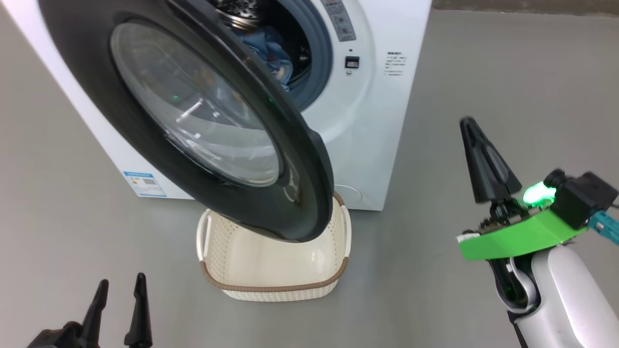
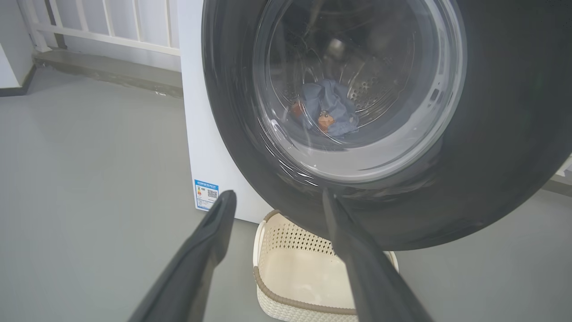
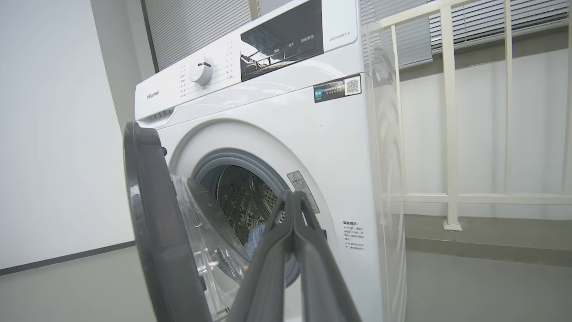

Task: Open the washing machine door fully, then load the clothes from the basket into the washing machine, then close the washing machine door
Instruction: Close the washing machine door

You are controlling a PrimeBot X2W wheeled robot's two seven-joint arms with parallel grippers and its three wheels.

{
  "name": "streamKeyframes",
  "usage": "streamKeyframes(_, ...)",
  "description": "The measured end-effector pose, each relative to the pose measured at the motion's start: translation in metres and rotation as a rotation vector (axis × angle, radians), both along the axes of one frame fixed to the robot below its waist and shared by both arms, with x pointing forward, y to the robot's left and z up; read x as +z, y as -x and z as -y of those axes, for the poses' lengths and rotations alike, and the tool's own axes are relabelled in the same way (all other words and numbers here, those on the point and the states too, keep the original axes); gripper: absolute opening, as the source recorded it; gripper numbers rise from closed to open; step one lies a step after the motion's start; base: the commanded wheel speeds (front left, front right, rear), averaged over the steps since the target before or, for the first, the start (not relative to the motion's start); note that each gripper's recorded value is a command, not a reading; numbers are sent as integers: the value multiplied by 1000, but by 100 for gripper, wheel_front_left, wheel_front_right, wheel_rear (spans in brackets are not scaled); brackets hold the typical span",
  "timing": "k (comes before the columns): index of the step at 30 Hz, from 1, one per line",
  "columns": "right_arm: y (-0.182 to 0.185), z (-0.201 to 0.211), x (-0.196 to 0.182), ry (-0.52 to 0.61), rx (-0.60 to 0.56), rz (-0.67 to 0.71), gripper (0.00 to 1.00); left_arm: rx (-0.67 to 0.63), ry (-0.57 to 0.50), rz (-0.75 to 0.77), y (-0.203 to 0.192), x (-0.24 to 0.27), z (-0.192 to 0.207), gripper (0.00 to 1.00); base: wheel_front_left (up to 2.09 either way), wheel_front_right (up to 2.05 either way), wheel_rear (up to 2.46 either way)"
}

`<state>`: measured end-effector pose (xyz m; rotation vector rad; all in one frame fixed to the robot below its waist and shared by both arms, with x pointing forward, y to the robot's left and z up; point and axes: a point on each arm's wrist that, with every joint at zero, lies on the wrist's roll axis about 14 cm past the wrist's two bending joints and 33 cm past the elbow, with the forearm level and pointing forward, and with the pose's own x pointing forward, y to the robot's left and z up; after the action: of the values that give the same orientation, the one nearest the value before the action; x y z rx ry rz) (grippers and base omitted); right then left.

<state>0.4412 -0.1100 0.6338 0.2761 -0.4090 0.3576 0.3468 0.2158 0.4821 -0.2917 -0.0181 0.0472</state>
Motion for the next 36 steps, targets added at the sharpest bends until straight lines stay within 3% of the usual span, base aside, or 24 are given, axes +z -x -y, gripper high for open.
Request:
streamKeyframes(8,23,-62,68,-47,201,203,0,39,-2,43,9,14,-9,100,0,0,0)
streamKeyframes(16,57,-128,71,-58,430,215,0,69,-3,63,16,20,-15,100,0,0,0)
streamKeyframes(26,60,-179,-9,31,582,-18,0,91,10,36,19,12,-18,100,0,0,0)
streamKeyframes(36,53,-191,-97,144,611,-248,0,109,28,5,17,2,-18,100,0,0,0)
